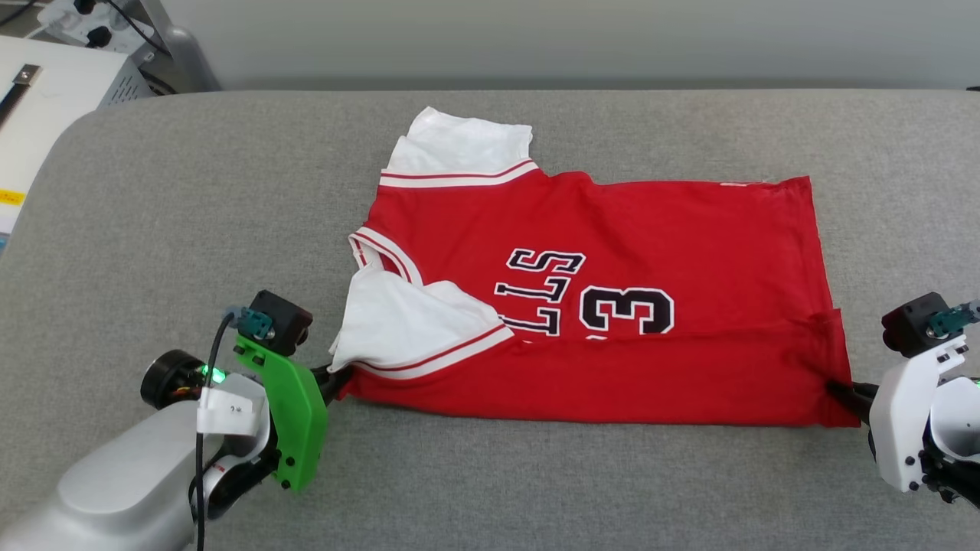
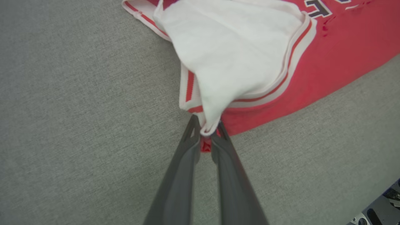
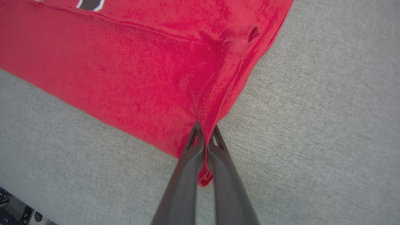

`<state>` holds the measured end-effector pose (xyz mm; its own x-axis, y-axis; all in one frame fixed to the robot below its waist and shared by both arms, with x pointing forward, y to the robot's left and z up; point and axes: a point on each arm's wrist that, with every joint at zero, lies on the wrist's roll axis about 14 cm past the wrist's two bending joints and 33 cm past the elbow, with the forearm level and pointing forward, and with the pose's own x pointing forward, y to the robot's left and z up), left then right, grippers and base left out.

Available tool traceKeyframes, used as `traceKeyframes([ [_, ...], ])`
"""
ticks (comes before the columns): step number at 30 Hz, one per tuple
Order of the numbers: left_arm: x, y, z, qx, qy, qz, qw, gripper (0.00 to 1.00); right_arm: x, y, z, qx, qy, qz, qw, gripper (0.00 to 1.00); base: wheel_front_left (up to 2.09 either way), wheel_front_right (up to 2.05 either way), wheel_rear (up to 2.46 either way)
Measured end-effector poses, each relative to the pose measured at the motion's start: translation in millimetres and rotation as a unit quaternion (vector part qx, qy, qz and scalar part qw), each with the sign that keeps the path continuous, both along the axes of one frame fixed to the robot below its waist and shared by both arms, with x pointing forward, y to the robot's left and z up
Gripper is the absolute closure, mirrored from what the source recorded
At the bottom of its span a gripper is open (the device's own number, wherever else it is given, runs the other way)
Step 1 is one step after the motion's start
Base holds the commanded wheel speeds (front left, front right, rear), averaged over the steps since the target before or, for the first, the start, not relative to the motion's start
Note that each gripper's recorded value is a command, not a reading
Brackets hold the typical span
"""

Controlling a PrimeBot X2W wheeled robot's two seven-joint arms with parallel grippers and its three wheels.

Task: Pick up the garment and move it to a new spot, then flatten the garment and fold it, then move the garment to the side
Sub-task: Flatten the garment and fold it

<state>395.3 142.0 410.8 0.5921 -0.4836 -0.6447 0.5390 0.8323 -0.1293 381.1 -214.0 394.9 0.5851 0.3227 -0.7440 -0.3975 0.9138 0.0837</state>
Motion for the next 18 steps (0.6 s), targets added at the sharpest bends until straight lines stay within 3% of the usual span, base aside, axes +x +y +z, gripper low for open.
traceKeyframes([
  [8,-22.2,-0.5,24.9,-0.004,-0.031,0.002,1.000,1.00,-13.2,-4.6,28.9,0.020,-0.045,-0.005,0.999,1.00,0.00,0.00,0.00],
  [18,-65.1,-1.0,22.5,0.000,-0.007,0.005,1.000,1.00,-47.9,-17.5,30.4,0.037,-0.039,-0.037,0.998,1.00,0.00,0.00,0.00],
])
